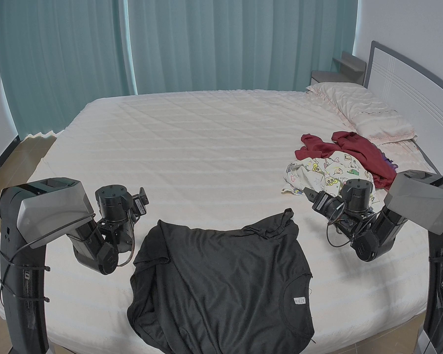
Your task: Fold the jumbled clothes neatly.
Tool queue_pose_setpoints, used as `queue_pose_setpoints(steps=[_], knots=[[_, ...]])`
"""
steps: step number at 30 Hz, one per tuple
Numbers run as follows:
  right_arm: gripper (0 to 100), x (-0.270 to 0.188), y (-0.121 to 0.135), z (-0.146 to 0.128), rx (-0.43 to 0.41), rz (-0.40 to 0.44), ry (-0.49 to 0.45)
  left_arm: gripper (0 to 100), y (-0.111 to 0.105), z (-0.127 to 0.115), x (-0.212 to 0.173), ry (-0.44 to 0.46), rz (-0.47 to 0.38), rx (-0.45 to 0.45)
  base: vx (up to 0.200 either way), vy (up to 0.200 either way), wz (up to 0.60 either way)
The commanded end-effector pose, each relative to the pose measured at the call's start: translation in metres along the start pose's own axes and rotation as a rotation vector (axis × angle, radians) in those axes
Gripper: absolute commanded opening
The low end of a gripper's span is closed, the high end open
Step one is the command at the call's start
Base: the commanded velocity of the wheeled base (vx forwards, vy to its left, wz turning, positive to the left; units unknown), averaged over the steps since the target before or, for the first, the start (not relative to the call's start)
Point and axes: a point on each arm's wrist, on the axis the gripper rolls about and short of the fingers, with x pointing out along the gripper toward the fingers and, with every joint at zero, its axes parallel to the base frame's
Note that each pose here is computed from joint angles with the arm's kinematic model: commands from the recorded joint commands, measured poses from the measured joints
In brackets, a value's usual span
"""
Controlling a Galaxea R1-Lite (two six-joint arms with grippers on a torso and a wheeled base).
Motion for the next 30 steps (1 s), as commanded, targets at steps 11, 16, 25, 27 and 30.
queue_pose_setpoints(steps=[11,16,25,27,30], knots=[[100,-0.1,-0.025,-0.002,0.071,0.056,0.227,100,0.053,0.02,-0.097,0.268,-0.23,-0.036,0.0,0.0,0.0],[100,-0.127,-0.039,-0.019,0.074,0.056,0.284,100,0.075,0.02,-0.141,0.402,-0.304,-0.099,0.0,0.0,0.0],[100,-0.17,-0.051,-0.033,0.094,0.089,0.429,100,0.099,0.026,-0.189,0.457,-0.279,-0.194,0.0,0.0,0.0],[100,-0.171,-0.052,-0.032,0.097,0.094,0.43,100,0.099,0.029,-0.191,0.445,-0.278,-0.226,0.0,0.0,0.0],[100,-0.17,-0.051,-0.031,0.095,0.1,0.427,100,0.099,0.037,-0.195,0.423,-0.277,-0.334,0.0,0.0,0.0]])
